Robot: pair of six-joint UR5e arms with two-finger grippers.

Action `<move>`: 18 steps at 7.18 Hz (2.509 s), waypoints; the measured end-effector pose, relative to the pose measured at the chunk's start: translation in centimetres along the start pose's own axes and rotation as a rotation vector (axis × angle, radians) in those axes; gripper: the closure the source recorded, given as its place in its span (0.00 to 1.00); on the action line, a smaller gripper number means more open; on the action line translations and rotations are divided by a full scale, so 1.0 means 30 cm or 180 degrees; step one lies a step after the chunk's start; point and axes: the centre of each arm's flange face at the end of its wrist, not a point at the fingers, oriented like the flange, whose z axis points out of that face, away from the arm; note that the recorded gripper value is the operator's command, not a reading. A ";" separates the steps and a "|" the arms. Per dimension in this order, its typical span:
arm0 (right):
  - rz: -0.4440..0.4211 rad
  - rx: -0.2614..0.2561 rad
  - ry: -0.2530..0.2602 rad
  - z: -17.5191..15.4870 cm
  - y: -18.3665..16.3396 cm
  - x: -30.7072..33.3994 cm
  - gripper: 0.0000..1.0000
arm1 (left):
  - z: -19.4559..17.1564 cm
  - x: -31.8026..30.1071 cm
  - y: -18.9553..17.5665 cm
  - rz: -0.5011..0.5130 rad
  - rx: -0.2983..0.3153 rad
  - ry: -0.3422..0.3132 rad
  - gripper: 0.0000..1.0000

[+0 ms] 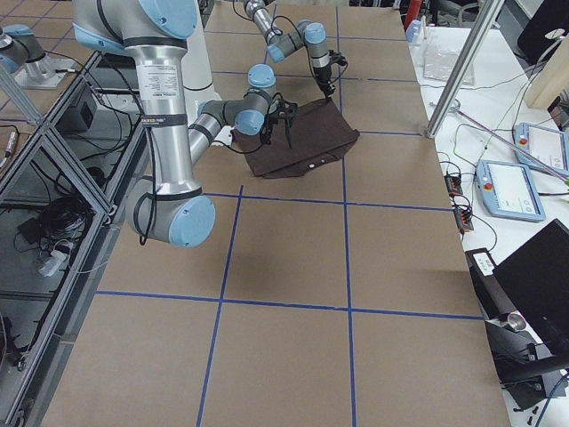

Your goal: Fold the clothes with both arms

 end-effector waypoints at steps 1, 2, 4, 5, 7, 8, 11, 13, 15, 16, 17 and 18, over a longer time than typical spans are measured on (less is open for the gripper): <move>0.0011 0.0054 0.0018 0.007 -0.012 0.005 0.00 | 0.039 0.031 -0.111 0.0079 0.0100 0.0038 1.00; 0.0020 0.0091 0.0027 0.009 -0.022 0.007 0.00 | 0.081 0.071 -0.196 0.0160 0.0175 0.0079 1.00; 0.0028 0.0113 0.0036 0.012 -0.029 0.009 0.00 | 0.153 0.204 -0.253 0.0259 0.0260 0.0311 1.00; 0.0036 0.0116 0.0057 0.022 -0.034 0.014 0.00 | 0.177 0.257 -0.264 0.0285 0.0312 0.0447 1.00; 0.0043 0.0116 0.0092 0.042 -0.039 0.021 0.00 | 0.227 0.271 -0.291 0.0324 0.0444 0.0733 0.00; 0.0041 0.0120 0.0093 0.044 -0.039 0.021 0.00 | 0.239 0.260 -0.313 0.0399 0.0521 0.0764 0.00; -0.0021 0.0244 0.0133 0.057 -0.064 -0.026 0.00 | 0.141 0.244 -0.460 0.0722 0.0392 0.0693 0.00; -0.0133 0.0292 0.0436 0.144 -0.092 -0.180 0.00 | -0.014 0.151 -0.441 0.1009 0.0170 0.0538 0.00; -0.0364 0.0292 0.0775 0.279 -0.034 -0.291 0.00 | -0.280 0.096 -0.355 0.1159 0.0112 0.0431 0.00; -0.0427 0.0275 0.0932 0.334 0.003 -0.326 0.00 | -0.359 0.081 -0.323 0.1178 0.0077 0.0418 0.00; -0.0464 0.0235 0.1064 0.395 0.033 -0.357 0.00 | -0.389 0.075 -0.307 0.1185 0.0047 0.0415 0.00; -0.0493 0.0173 0.1161 0.451 0.065 -0.369 0.00 | -0.394 0.072 -0.301 0.1188 0.0033 0.0413 0.00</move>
